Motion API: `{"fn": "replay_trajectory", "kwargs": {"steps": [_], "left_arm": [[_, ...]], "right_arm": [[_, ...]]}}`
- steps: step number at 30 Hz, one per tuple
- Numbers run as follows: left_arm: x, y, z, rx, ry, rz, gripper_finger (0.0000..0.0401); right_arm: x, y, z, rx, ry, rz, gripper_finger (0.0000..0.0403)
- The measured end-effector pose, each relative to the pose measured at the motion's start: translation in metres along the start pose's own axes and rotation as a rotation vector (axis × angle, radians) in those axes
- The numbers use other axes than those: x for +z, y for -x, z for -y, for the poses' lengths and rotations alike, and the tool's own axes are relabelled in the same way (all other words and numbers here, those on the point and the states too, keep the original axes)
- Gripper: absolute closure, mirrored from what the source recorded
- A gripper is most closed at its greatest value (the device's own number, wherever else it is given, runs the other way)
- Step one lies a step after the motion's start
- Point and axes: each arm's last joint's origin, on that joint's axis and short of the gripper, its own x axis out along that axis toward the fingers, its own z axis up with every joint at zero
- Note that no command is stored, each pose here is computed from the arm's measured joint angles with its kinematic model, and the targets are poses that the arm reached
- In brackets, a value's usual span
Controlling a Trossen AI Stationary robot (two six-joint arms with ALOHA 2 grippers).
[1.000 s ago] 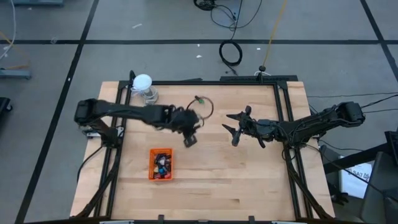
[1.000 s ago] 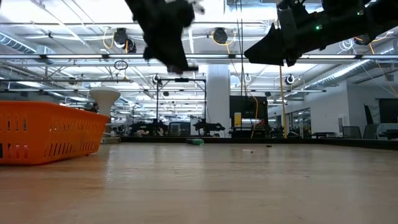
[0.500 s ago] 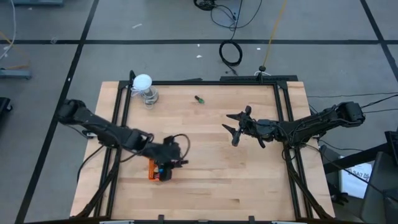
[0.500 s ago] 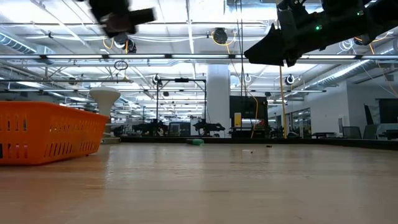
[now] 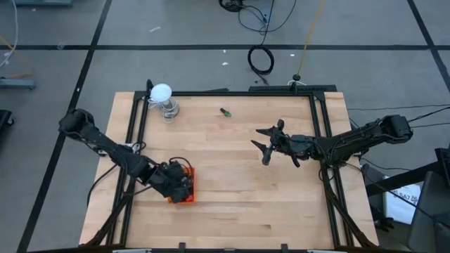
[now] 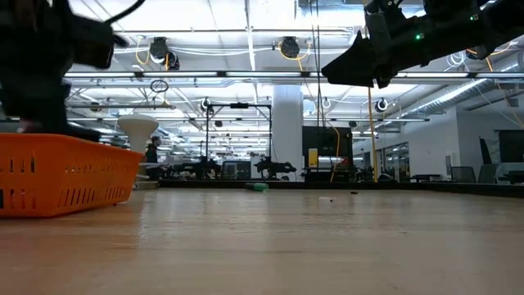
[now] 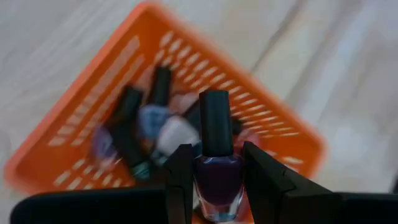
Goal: Pick & Place Nail Polish
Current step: Put the purple nail color bottle into the orange bin, then put the green nail color bottle into the orange bin
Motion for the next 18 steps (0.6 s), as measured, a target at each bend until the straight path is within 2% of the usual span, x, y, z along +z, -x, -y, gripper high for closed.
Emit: {"fn": "replay_trajectory", "kwargs": {"steps": [4, 9, 15, 18], "left_arm": [[-0.001, -0.005, -0.008, 0.029, 0.043, -0.003, 0.0312], [0.004, -0.007, -0.012, 0.045, 0.038, 0.01, 0.0302], [0.01, -0.008, -0.015, 0.06, 0.033, 0.029, 0.0181], [0.012, -0.009, -0.016, 0.064, 0.021, 0.031, 0.0135]], "right_arm": [[0.0, 0.0, 0.0, 0.0, -0.008, 0.0, 0.019], [0.0, 0.0, 0.0, 0.0, -0.012, 0.0, 0.019], [0.0, 0.0, 0.0, 0.0, -0.022, 0.0, 0.019], [0.0, 0.0, 0.0, 0.0, -0.022, 0.0, 0.019]]}}
